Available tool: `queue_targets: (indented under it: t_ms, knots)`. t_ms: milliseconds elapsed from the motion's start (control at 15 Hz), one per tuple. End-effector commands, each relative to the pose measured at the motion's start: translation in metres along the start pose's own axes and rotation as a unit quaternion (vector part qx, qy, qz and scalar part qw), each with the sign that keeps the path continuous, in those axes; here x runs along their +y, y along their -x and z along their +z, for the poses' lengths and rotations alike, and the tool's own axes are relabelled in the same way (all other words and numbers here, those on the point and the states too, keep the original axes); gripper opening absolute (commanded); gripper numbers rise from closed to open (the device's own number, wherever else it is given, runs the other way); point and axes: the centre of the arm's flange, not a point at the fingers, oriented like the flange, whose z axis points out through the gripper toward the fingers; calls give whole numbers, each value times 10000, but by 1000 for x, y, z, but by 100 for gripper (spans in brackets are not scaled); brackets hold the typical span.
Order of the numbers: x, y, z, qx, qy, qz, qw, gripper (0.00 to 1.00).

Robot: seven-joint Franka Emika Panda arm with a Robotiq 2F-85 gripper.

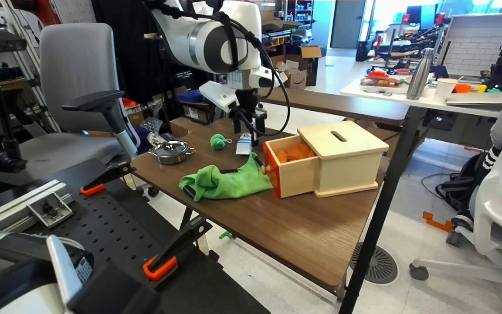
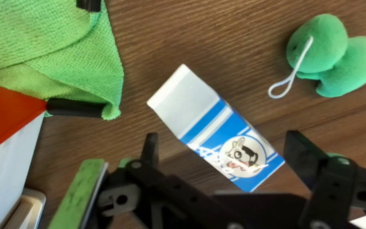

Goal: Move the blue and white paper ball to the left

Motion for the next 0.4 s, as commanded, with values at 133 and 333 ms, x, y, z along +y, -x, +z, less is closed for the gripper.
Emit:
queue_targets:
  t_ms: [133,333]
  knots:
    - [39,58,-76,315,-112,9,9994,100]
    - [31,33,-54,213,7,47,9998,100]
